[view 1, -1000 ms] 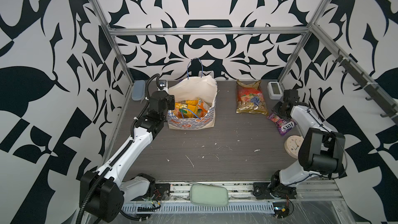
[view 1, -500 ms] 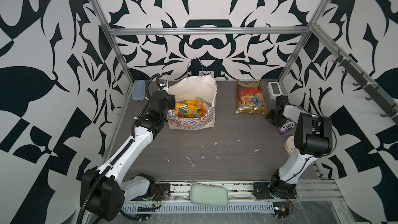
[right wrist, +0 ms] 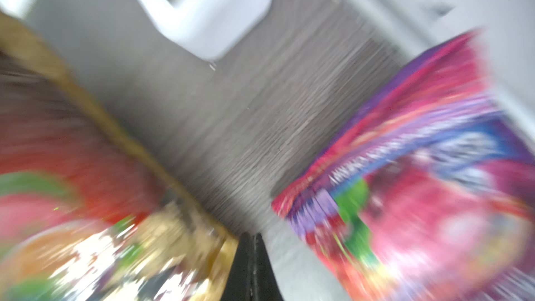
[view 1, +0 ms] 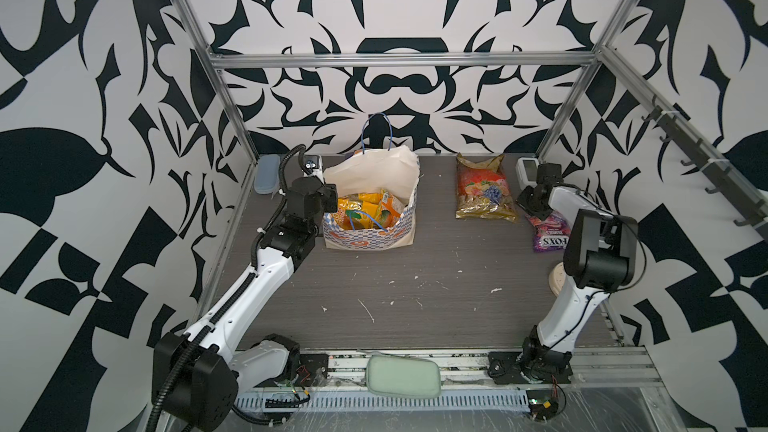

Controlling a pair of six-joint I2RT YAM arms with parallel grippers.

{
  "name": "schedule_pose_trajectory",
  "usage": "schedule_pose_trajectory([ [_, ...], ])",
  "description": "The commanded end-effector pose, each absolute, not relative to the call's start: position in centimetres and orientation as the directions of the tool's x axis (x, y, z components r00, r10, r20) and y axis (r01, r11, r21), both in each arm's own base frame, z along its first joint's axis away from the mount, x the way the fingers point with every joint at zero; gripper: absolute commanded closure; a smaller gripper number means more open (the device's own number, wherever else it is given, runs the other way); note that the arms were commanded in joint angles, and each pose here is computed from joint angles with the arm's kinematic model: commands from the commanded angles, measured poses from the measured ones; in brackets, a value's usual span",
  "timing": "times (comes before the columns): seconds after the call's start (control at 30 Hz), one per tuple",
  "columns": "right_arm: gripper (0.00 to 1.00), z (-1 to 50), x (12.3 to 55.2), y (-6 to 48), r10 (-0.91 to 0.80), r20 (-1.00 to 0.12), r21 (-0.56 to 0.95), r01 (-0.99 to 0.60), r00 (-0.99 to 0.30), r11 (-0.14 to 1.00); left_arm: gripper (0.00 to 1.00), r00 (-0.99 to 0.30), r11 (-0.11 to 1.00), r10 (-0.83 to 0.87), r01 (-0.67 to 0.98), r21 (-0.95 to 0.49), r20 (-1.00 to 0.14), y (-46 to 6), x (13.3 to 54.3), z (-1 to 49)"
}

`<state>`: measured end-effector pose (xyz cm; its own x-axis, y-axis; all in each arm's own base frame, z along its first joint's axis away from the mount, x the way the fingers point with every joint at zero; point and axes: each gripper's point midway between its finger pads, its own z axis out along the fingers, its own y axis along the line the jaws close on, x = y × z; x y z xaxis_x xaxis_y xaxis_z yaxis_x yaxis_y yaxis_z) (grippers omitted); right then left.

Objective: Take the snacks out of the paper bag
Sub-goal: Rotate the snack at the middle-right of the table, then move the snack to the top-right of the table.

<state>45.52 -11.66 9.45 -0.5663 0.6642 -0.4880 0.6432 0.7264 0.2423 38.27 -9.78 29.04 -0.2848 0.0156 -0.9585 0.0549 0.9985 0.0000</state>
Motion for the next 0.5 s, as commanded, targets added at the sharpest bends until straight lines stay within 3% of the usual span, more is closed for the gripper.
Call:
schedule_pose_trajectory([
  [0.0, 0.91, 12.8, 42.8, -14.6, 0.672, -0.539, 0.199, 0.699, -0.507, 0.687, 1.0, -0.165, 0.997, -0.043, 0.052, -0.052, -0.985, -9.5, 38.1, 32.9],
  [0.13, 0.45, 11.7, 39.1, -18.0, 0.729, -0.526, 0.175, 0.783, -0.438, 0.597, 1.0, -0.165, 0.996, -0.038, 0.07, -0.05, -0.986, -9.9, 38.2, 32.9],
  [0.27, 0.18, 10.8, 38.7, -19.4, 0.707, -0.537, 0.152, 0.772, -0.46, 0.617, 1.0, -0.168, 0.997, -0.011, 0.071, -0.024, -0.986, -9.8, 38.2, 33.0],
  [0.33, 0.13, 10.0, 38.9, -19.9, 0.719, -0.508, 0.168, 0.764, -0.475, 0.623, 1.0, -0.171, 0.997, -0.008, 0.073, -0.02, -0.985, -9.8, 38.1, 33.0],
  [0.47, 0.12, 8.3, 39.3, -21.3, 0.741, -0.461, 0.209, 0.751, -0.489, 0.626, 1.0, -0.171, 0.996, -0.019, 0.078, -0.033, -0.985, -9.8, 37.8, 33.1],
])
